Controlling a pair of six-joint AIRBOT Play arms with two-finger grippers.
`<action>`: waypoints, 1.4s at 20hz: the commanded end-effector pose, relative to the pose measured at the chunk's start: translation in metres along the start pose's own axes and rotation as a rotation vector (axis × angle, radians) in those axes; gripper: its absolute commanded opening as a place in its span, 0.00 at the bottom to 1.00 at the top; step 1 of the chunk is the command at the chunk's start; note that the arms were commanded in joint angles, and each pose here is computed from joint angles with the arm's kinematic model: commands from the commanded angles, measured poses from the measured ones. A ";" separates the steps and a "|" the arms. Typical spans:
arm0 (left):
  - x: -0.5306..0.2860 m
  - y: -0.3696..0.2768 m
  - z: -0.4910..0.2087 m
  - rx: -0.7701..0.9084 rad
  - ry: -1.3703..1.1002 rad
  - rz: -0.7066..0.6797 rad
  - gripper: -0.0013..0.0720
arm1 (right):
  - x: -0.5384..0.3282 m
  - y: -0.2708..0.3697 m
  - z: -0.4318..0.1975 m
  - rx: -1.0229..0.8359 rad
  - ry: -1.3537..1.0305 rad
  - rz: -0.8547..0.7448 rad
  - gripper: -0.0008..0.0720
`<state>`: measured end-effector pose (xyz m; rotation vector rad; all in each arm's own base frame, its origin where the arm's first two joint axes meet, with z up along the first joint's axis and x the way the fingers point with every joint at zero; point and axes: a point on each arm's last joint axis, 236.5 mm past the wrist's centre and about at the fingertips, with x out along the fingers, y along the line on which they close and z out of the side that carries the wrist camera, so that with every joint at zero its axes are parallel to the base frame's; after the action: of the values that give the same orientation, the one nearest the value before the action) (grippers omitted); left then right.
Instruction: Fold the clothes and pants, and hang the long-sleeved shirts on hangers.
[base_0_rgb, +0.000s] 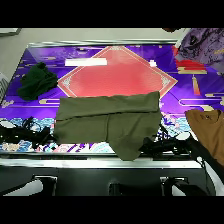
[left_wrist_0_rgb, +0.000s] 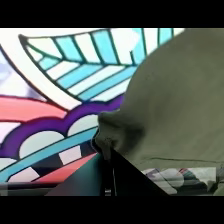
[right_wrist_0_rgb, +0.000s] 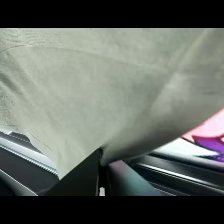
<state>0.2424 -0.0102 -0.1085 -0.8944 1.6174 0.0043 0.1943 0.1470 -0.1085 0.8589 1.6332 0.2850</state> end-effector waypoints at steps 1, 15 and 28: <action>-0.007 -0.008 -0.003 0.013 0.007 -0.011 0.04 | -0.009 0.006 0.004 -0.022 -0.028 -0.007 0.05; -0.101 0.011 -0.012 0.028 -0.302 0.263 0.04 | -0.123 0.036 -0.019 -0.223 -0.301 -0.192 0.04; -0.091 -0.059 0.119 0.225 -0.485 0.236 0.04 | -0.122 0.080 0.144 -0.358 -0.292 -0.230 0.05</action>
<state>0.3404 0.0552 -0.0282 -0.5053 1.2438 0.2103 0.3266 0.0868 0.0012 0.4388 1.3616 0.2615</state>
